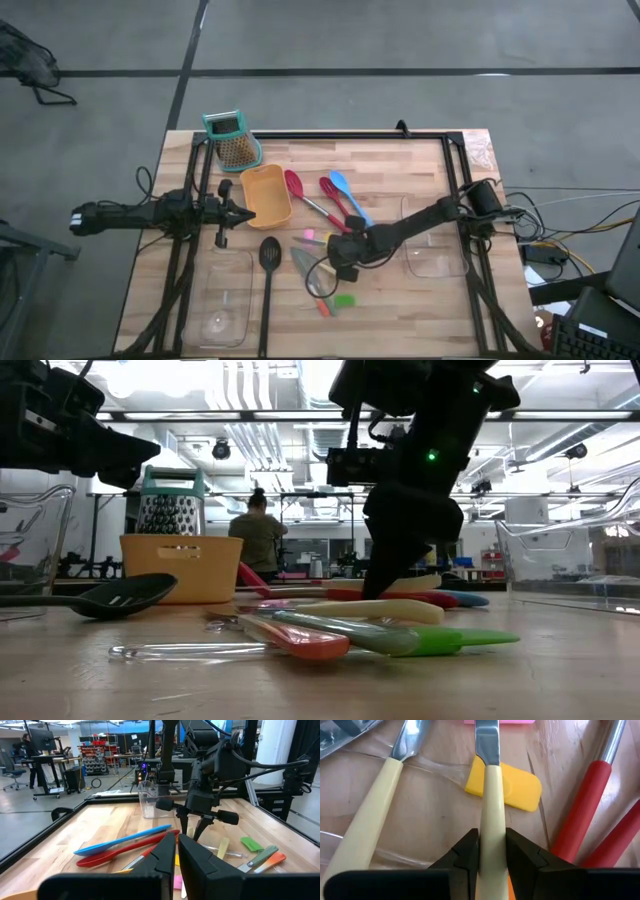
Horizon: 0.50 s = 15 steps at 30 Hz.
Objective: Pick & Place Kitchen Items
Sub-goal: Put the top light yellow knife into the yellow bin
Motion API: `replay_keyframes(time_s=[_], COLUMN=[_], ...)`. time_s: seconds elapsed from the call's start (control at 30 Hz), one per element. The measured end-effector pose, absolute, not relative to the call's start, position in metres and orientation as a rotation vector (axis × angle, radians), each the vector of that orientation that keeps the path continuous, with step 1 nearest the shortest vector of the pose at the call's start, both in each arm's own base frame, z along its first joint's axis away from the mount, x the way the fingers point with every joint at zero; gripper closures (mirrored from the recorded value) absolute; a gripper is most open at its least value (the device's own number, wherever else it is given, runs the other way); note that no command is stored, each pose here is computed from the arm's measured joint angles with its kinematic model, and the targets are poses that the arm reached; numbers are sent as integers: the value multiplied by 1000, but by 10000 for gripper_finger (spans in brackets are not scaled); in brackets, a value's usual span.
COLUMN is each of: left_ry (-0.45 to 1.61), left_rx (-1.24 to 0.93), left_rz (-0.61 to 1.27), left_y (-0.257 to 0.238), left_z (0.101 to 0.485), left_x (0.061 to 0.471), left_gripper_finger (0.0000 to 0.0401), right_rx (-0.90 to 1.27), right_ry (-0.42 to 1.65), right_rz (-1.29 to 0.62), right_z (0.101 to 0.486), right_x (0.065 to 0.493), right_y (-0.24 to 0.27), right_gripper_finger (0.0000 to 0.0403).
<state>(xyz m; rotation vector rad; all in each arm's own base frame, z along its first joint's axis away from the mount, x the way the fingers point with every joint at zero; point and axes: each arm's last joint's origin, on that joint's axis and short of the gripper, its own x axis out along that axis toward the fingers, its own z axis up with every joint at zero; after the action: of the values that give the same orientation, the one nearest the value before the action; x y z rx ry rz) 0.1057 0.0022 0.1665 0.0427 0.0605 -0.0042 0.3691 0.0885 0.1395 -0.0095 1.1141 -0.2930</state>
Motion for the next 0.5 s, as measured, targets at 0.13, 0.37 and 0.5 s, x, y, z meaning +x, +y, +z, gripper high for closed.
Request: replay_keyframes(time_s=[0.13, 0.37, 0.5], left_ry=[60, 61, 60], left_rx=[43, 43, 46], left_rz=[-4, -4, -4], left_y=[2, 2, 2], left_z=[167, 166, 167], left_x=[106, 106, 106], left_gripper_finger=[373, 373, 373], right_rx=[-8, -5, -23], right_ry=[1098, 1045, 1015], right_rz=[-289, -270, -249], right_z=[146, 163, 173], right_x=[373, 385, 391], right_y=[90, 93, 94], right_gripper_finger=[335, 322, 335])
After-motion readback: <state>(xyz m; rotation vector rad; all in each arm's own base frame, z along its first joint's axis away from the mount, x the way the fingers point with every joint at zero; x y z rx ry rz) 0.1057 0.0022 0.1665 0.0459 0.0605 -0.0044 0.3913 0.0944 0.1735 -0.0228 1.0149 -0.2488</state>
